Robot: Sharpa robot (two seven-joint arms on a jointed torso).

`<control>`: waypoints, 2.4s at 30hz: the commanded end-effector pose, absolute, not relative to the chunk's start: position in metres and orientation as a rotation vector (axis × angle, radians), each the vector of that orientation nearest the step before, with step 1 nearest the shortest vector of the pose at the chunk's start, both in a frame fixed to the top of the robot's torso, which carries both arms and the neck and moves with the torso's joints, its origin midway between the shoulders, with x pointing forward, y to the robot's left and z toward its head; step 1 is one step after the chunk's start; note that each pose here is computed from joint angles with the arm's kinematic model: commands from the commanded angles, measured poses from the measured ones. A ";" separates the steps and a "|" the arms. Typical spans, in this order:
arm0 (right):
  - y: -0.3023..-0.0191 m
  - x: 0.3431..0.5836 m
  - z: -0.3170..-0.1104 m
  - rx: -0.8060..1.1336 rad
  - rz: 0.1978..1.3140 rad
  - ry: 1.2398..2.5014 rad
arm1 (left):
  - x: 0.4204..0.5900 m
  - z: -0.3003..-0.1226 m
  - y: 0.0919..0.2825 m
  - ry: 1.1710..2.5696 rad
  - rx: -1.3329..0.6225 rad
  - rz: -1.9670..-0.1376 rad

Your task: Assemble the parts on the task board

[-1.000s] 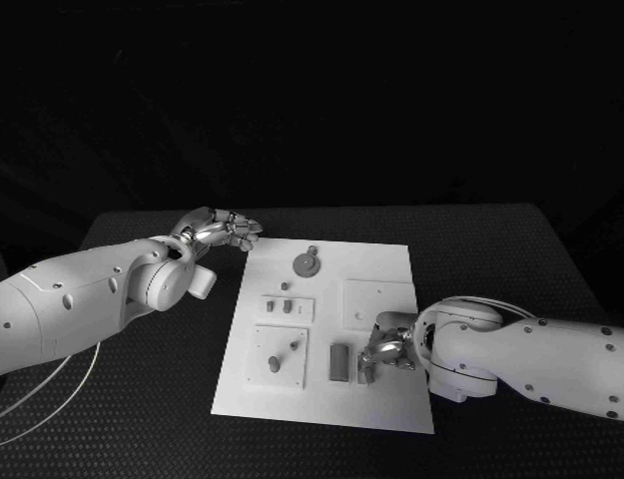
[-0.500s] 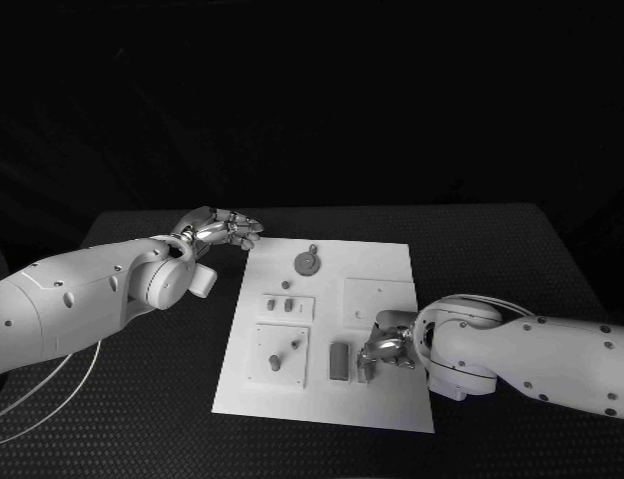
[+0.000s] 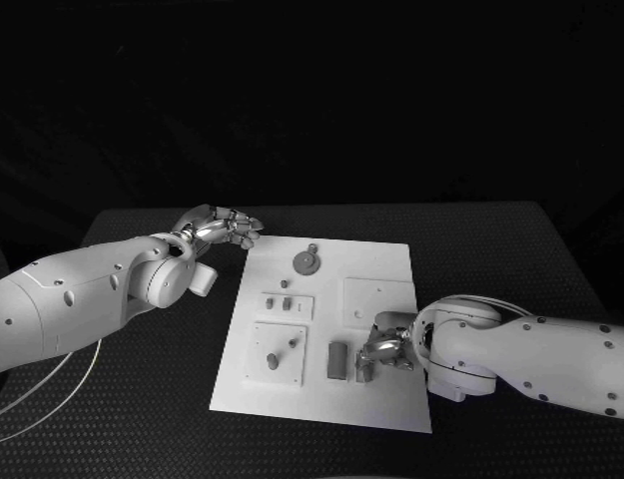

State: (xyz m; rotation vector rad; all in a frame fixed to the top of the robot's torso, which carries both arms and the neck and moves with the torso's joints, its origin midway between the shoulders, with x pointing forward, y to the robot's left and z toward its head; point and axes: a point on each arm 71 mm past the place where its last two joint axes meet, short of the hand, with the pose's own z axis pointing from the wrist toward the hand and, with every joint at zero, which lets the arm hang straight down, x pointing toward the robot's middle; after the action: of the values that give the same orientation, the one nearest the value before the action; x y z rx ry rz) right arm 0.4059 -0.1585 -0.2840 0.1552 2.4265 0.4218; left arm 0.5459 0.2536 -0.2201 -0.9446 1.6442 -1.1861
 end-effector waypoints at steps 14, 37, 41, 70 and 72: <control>-0.153 0.402 -0.285 0.136 0.476 2.446 | 0.546 -0.219 0.252 1.648 -0.940 -1.199; -0.158 0.403 -0.285 0.150 0.490 2.449 | 0.546 -0.219 0.252 1.649 -0.939 -1.198; -0.166 0.405 -0.285 0.164 0.497 2.437 | 0.546 -0.219 0.252 1.648 -0.939 -1.197; -0.256 0.544 -0.205 0.673 1.023 1.821 | 0.556 -0.216 0.253 1.585 -1.016 -1.295; -0.258 0.556 -0.205 0.726 1.058 1.785 | 0.559 -0.215 0.255 1.564 -1.033 -1.309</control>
State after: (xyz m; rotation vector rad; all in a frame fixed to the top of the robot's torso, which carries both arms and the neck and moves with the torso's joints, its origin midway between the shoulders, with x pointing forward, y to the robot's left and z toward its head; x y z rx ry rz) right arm 0.5502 -0.2535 -0.2102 0.6110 1.9040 0.8599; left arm 0.5573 0.2582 -0.2190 -1.0056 1.5979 -1.2145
